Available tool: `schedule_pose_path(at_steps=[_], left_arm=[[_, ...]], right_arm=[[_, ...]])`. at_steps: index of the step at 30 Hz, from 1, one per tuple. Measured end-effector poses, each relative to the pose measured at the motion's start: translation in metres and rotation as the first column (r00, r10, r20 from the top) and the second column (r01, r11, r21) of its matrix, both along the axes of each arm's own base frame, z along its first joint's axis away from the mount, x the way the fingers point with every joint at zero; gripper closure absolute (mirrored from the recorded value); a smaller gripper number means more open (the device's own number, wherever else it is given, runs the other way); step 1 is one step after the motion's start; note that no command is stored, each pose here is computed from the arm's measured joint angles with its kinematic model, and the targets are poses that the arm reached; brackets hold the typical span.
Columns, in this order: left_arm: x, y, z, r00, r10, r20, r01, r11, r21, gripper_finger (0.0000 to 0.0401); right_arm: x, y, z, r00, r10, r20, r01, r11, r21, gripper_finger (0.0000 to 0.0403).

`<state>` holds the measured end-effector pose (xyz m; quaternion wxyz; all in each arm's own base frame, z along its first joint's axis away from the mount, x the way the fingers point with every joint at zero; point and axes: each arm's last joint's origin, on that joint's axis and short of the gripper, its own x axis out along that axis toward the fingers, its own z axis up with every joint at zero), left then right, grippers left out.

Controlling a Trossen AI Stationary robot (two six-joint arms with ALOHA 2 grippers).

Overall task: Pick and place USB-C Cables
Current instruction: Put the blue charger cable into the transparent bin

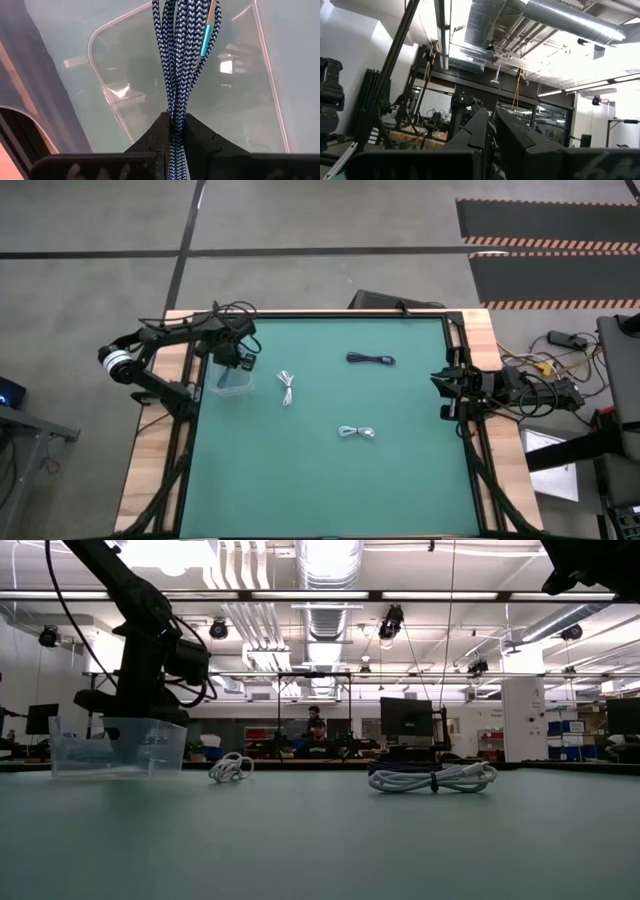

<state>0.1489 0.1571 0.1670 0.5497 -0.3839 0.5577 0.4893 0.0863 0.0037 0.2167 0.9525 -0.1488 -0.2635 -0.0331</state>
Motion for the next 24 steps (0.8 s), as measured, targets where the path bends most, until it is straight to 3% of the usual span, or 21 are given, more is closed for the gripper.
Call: schedule_pose_path(at_steps=[24], left_arm=[[0.0006, 0.0012, -0.0003, 1.0, 0.0, 0.001, 0.0, 1.0, 0.021, 0.0377]], right_arm=[[0.0, -0.0001, 0.0, 1.0, -0.002, 0.0, 0.002, 1.0, 0.001, 0.0376]])
